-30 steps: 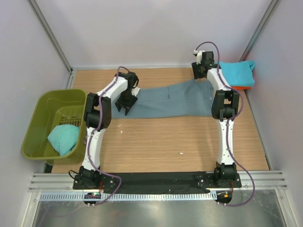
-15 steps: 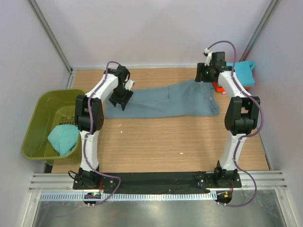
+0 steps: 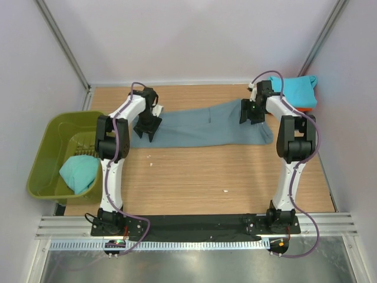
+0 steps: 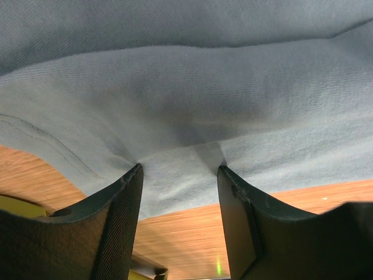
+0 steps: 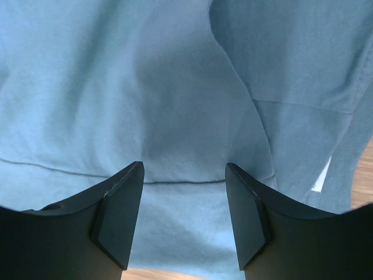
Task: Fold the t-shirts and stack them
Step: Fold the tshirt
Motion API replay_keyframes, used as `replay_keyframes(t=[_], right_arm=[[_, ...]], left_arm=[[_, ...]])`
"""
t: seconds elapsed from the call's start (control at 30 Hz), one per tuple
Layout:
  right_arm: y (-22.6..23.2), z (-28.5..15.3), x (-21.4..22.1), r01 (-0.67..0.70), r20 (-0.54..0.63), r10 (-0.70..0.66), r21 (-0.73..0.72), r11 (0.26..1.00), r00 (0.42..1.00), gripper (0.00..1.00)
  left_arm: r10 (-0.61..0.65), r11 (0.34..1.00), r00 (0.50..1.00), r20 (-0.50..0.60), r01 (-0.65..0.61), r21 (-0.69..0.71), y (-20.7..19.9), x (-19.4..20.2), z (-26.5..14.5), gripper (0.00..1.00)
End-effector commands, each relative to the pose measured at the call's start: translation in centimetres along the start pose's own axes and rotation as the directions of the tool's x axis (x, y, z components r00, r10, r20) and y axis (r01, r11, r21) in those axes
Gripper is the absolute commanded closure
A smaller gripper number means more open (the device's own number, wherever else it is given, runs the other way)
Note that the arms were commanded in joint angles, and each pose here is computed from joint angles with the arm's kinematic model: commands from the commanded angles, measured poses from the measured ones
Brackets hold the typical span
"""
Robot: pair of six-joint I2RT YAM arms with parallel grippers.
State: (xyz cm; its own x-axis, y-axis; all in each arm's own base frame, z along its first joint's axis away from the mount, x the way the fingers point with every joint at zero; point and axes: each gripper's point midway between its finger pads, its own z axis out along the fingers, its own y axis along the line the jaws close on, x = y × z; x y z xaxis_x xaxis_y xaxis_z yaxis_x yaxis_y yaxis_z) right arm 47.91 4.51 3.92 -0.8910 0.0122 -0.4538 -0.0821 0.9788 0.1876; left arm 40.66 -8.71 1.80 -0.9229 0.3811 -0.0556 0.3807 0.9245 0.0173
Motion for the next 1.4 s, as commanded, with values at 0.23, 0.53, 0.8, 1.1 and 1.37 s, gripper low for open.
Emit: replay_keyframes(t=[0.23,0.53,0.8,1.1,1.37], right_arm=[[-1.3,4.6,-2.4,0.005,0.009,-0.005,0.027,1.000,1.000,0.35],[-0.2,7.2,-10.9,0.029,0.198,-0.030,0.010,1.000,0.980,0.32],[1.2,8.5,-15.3,0.050,0.317,-0.045,-0.007,0.999,0.947,0.29],[1.8,8.1,-15.3,0.077,0.317,-0.075,0.006,0.997,0.945,0.28],[2.5,8.0,-15.9,0.112,0.337,-0.112,0.019,0.994,0.935,0.28]], left_arm=[[-0.037,0.999,0.990,-0.133,0.039,0.013,-0.6,4.6,1.7,0.48],[0.104,0.993,0.980,-0.172,-0.092,0.080,-4.9,9.6,-0.6,0.49],[0.247,0.967,0.937,-0.247,-0.222,0.126,-9.7,13.2,-1.3,0.49],[0.337,0.940,0.889,-0.311,-0.338,0.052,-9.5,16.0,-0.8,0.59],[0.426,0.904,0.848,-0.314,-0.406,0.132,-13.2,17.1,-0.5,1.00]])
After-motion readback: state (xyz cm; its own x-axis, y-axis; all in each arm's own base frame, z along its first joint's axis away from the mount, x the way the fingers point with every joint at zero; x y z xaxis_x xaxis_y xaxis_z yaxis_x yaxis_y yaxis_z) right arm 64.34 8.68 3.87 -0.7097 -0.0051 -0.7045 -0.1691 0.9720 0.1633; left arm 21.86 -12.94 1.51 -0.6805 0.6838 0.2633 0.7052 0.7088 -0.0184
